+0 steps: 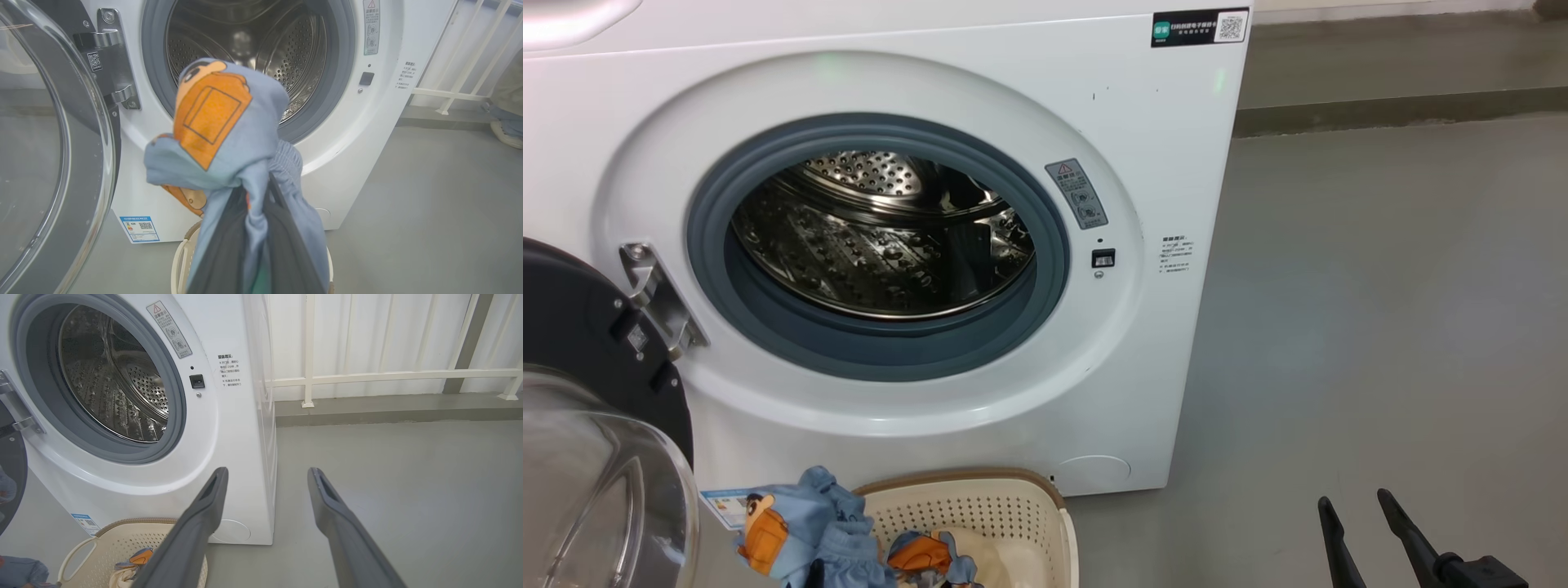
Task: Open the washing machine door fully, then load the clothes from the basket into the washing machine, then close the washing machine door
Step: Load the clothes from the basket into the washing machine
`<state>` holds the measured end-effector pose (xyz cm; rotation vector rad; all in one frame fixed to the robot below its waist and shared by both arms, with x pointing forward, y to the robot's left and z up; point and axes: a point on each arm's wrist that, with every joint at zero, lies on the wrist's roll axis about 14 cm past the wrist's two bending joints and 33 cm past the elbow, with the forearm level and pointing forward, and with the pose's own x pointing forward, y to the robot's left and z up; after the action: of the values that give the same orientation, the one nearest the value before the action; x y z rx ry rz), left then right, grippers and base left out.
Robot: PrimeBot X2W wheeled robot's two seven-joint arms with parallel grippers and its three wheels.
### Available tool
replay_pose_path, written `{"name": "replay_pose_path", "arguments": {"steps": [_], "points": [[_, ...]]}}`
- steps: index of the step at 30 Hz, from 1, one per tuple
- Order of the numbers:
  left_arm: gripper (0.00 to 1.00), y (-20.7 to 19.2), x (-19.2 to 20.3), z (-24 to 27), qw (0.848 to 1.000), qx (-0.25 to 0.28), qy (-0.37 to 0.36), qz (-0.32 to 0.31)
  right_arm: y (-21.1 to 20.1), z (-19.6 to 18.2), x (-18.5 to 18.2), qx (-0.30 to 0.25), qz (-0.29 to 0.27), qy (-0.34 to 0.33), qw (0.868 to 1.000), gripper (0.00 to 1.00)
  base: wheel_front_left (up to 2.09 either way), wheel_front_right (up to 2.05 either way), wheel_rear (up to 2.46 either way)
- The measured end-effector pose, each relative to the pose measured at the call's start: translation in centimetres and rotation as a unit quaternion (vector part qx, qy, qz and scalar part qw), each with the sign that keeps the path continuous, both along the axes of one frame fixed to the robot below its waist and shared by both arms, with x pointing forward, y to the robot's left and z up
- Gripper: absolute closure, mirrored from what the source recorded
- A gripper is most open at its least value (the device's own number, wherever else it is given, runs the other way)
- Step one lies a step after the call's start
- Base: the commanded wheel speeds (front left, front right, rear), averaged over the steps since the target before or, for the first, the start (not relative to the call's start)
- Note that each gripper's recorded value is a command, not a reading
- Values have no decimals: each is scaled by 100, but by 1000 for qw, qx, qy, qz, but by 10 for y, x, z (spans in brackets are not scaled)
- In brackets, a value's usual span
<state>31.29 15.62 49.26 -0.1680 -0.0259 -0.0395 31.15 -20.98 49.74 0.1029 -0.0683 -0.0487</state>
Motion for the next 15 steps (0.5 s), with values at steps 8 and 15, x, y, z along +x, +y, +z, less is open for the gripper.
{"name": "replay_pose_path", "arguments": {"steps": [8, 15], "points": [[100, -1, 1, -2, 1000, -1, 3, -2, -1, -2, 0, 0, -1, 3, 1000, 0, 0, 0, 0], [100, -3, 3, -3, 1000, -2, 6, -4, 0, -4, 1, 0, -1, 8, 1000, 0, 0, 0, 0]]}}
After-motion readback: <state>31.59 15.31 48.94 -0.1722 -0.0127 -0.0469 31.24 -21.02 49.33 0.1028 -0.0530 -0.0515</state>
